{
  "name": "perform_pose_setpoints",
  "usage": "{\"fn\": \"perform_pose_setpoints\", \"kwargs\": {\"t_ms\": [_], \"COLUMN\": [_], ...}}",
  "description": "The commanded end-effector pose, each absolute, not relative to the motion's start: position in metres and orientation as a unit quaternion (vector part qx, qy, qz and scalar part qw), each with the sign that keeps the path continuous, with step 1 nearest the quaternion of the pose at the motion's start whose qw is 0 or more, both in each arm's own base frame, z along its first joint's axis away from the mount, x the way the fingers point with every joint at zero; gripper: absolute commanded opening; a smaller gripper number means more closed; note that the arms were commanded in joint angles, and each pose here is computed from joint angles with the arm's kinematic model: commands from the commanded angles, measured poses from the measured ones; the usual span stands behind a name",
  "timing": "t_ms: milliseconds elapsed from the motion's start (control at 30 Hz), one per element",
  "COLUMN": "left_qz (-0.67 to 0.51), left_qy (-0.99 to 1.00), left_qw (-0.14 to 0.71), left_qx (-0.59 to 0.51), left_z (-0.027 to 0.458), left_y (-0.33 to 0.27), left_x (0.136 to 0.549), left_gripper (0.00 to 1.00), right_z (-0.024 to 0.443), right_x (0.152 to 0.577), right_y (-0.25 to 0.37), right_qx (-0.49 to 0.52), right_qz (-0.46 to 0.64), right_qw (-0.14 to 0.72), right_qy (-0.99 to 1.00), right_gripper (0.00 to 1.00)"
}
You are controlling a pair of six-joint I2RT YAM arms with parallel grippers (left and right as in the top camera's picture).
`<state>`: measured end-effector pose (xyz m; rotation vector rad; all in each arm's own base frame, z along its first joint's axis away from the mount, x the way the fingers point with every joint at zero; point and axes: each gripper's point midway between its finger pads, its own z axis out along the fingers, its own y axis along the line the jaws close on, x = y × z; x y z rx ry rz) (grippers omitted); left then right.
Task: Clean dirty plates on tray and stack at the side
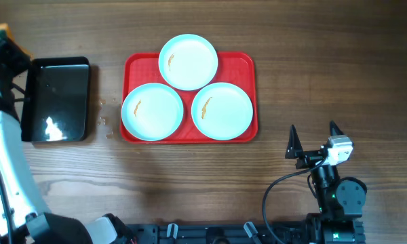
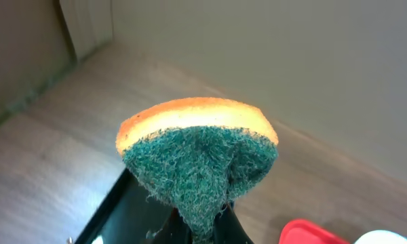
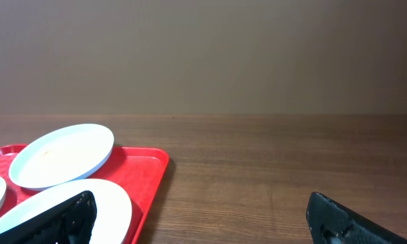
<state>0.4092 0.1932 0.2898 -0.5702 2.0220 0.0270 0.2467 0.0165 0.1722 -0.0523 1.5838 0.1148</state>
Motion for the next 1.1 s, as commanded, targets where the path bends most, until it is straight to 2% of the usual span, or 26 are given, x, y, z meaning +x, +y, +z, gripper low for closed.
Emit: {"fn": "perform_pose_setpoints", "kwargs": {"t_ms": [0,100,167,267,333,433,567,700,800,900,1000,1067], "left_qz": [-0.005,-0.029,-0.041,-0.062,-0.081,-0.134,-0.193,-0.245,-0.242,-0.264,-0.355,-0.439], "left_qy": [0.879,0.907,0.917,0.921,0.916,0.894,0.821,0.792,0.801,0.813,0.796,0.759], "left_qw": [0.405,0.322,0.283,0.266,0.287,0.356,0.434,0.456,0.426,0.348,0.261,0.23], "left_qx": [-0.252,-0.269,-0.276,-0.278,-0.269,-0.238,-0.316,-0.325,-0.343,-0.385,-0.415,-0.422], "left_z": [0.195,0.118,0.086,0.074,0.093,0.157,0.237,0.265,0.239,0.172,0.119,0.114], "left_y": [0.201,0.199,0.196,0.191,0.187,0.17,0.169,0.168,0.179,0.187,0.173,0.164], "left_x": [0.42,0.42,0.417,0.415,0.42,0.431,0.432,0.427,0.424,0.426,0.425,0.426], "left_gripper": [0.04,0.04,0.04,0.04,0.04,0.04,0.04,0.04,0.04,0.04,0.04,0.04], "right_z": [0.175,0.175,0.175,0.175,0.175,0.175,0.175,0.175,0.175,0.175,0.175,0.175], "right_x": [0.246,0.246,0.246,0.246,0.246,0.246,0.246,0.246,0.246,0.246,0.246,0.246], "right_y": [0.014,0.014,0.014,0.014,0.014,0.014,0.014,0.014,0.014,0.014,0.014,0.014], "right_qx": [-0.024,-0.024,-0.024,-0.024,-0.024,-0.024,-0.024,-0.024,-0.024,-0.024,-0.024,-0.024], "right_qz": [0.043,0.043,0.043,0.043,0.043,0.043,0.043,0.043,0.042,0.043,0.043,0.043], "right_qw": [0.706,0.706,0.706,0.706,0.706,0.706,0.706,0.706,0.706,0.706,0.706,0.706], "right_qy": [0.706,0.706,0.706,0.706,0.706,0.706,0.706,0.707,0.706,0.706,0.706,0.706], "right_gripper": [1.0,1.0,1.0,1.0,1.0,1.0,1.0,1.0,1.0,1.0,1.0,0.99]}}
